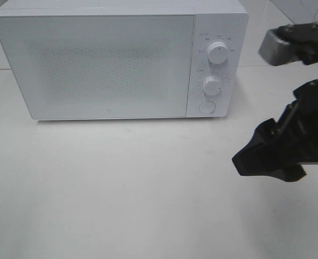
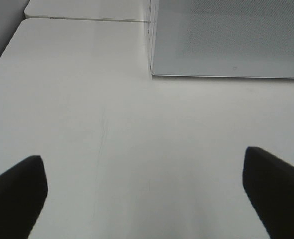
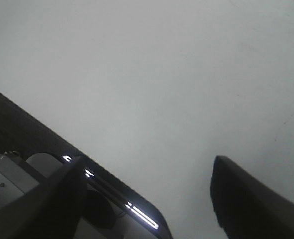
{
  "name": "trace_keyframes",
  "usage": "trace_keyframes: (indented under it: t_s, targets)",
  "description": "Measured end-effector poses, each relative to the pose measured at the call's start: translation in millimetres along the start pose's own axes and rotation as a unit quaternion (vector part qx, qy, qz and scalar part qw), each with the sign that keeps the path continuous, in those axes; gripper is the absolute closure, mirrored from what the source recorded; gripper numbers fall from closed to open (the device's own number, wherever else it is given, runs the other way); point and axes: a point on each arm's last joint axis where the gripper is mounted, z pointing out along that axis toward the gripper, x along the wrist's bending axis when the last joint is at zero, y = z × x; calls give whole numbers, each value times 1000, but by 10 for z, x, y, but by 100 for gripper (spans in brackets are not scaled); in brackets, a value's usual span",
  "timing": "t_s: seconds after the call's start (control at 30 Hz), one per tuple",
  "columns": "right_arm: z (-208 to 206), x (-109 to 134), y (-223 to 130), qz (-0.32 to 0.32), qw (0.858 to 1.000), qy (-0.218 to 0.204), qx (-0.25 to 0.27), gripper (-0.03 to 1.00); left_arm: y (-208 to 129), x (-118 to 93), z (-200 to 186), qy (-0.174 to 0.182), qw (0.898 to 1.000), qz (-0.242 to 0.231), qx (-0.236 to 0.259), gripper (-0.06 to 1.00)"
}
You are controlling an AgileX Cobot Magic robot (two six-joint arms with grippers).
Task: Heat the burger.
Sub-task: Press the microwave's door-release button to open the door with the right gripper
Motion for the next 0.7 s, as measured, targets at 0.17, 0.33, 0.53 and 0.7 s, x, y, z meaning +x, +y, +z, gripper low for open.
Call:
trace_keyframes:
  t_s: [0.17,0.33,0.53,0.7]
  targets:
    - [-318,5,-154,-17,999,-1,-31,28,0,0,0,0,1000,0,0,-4]
    - [-618,-42,-369,-34,997,-25,-57,28,0,0,0,0,1000,0,0,-4]
    - [-829,-94,-558,-30,995,-46,-81,26,0,0,0,0,1000,0,0,-4]
    - [-1041,-129,-772,-17,991,-52,-124,19,0,0,0,0,1000,0,0,-4]
